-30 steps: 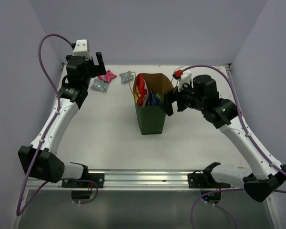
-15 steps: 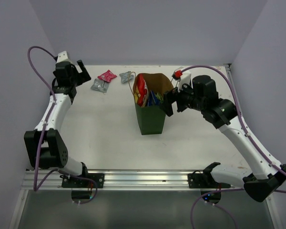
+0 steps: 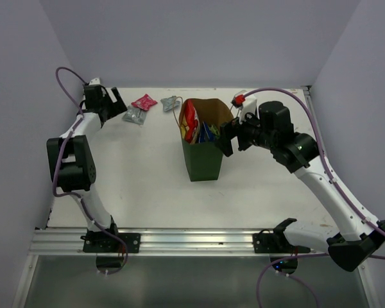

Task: Place the snacks into the paper bag
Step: Pick up the snack from the center of the board.

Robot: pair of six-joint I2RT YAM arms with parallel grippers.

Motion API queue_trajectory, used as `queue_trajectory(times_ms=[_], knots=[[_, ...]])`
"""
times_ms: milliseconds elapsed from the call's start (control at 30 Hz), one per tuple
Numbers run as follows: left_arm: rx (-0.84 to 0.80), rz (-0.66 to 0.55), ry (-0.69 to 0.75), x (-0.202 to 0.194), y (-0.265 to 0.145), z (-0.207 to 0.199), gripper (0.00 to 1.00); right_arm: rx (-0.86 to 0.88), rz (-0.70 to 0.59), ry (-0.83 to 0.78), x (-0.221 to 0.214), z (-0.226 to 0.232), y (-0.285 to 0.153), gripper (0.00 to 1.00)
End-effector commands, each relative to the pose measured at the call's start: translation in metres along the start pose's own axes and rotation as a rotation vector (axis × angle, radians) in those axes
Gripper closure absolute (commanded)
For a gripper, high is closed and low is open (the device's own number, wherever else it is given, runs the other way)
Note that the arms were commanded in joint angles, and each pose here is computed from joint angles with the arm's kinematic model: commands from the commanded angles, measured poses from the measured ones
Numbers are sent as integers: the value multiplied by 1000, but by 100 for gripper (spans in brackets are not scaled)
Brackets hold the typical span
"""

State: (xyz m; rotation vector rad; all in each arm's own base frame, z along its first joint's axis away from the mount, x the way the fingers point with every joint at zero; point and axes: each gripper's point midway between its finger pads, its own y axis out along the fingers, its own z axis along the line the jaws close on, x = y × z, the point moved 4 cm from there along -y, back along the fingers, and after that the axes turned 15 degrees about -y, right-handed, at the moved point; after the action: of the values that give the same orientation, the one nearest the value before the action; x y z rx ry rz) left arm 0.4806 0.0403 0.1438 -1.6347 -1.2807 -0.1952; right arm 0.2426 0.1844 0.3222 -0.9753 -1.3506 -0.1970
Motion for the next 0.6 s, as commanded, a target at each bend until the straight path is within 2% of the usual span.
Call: queue_trajectory(times_ms=[0,167,400,567], knots=[[-154,-46,24,31,18,-20,4,10,-39,4,9,1,0,1],[-231,3,97,34,44,-25,5,0,-30,4,8,-1,2,1],[-318,117,127,10,78,-20,9,3,-12,10,5,-1,5,1],[-369,186,124,-4,98,-17,20,7,-9,11,4,0,7,1]])
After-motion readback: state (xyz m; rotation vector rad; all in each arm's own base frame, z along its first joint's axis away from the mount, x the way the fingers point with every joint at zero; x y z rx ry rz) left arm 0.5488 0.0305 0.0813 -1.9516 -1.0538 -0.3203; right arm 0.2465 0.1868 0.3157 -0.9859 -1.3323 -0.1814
